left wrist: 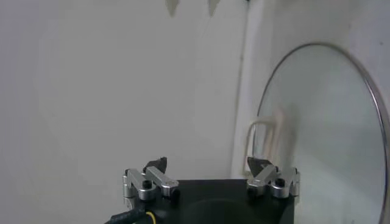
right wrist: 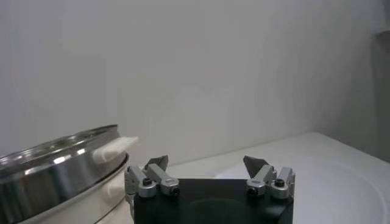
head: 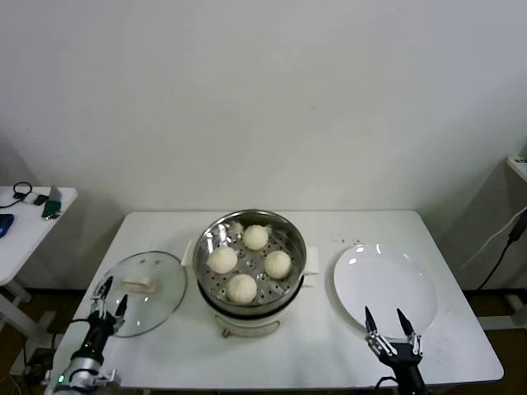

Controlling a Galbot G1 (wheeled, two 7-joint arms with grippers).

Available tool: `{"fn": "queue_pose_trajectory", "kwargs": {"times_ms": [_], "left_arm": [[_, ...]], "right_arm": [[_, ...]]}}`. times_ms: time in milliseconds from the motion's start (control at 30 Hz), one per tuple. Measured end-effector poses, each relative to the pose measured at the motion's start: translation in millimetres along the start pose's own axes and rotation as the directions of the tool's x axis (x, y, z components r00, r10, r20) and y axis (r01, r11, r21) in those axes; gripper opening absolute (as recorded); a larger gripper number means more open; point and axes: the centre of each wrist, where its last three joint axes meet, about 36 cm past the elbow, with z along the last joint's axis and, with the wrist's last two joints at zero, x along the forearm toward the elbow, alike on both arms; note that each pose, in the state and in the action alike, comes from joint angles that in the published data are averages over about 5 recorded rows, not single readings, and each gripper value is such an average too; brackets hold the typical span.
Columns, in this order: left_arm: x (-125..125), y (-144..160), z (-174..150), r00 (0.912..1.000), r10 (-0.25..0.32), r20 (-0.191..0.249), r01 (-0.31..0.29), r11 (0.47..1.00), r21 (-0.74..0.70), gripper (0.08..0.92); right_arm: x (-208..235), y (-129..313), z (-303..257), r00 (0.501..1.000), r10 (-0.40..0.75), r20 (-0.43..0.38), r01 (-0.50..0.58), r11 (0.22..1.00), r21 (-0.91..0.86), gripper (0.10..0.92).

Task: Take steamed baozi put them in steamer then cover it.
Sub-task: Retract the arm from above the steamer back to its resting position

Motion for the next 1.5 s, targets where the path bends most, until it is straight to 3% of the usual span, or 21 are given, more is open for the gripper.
{"fn": "queue_pose_trajectory", "kwargs": {"times_ms": [767, 1000, 1500], "left_arm": [[-66.2, -9.9, 16.7, 0.9998, -0.001, 0.022, 0.004, 0.99, -0.138, 0.8], [-75.0, -15.8, 21.1, 0.9996, 0.011, 0.025, -0.007, 0.988, -0.157, 0.635], [-75.4, -28.9, 20.6, 0.9994, 0.029, 0.018, -0.026, 0.987, -0.159, 0.188]], "right_arm": [[16.7, -2.3, 21.7, 0.997, 0.076, 0.006, -0.076, 0.997, -0.016, 0.823], [18.9, -2.3, 26.1, 0.996, 0.09, 0.006, -0.089, 0.996, -0.021, 0.823], [18.5, -2.0, 32.3, 0.993, 0.118, 0.02, -0.118, 0.993, -0.032, 0.823]]}}
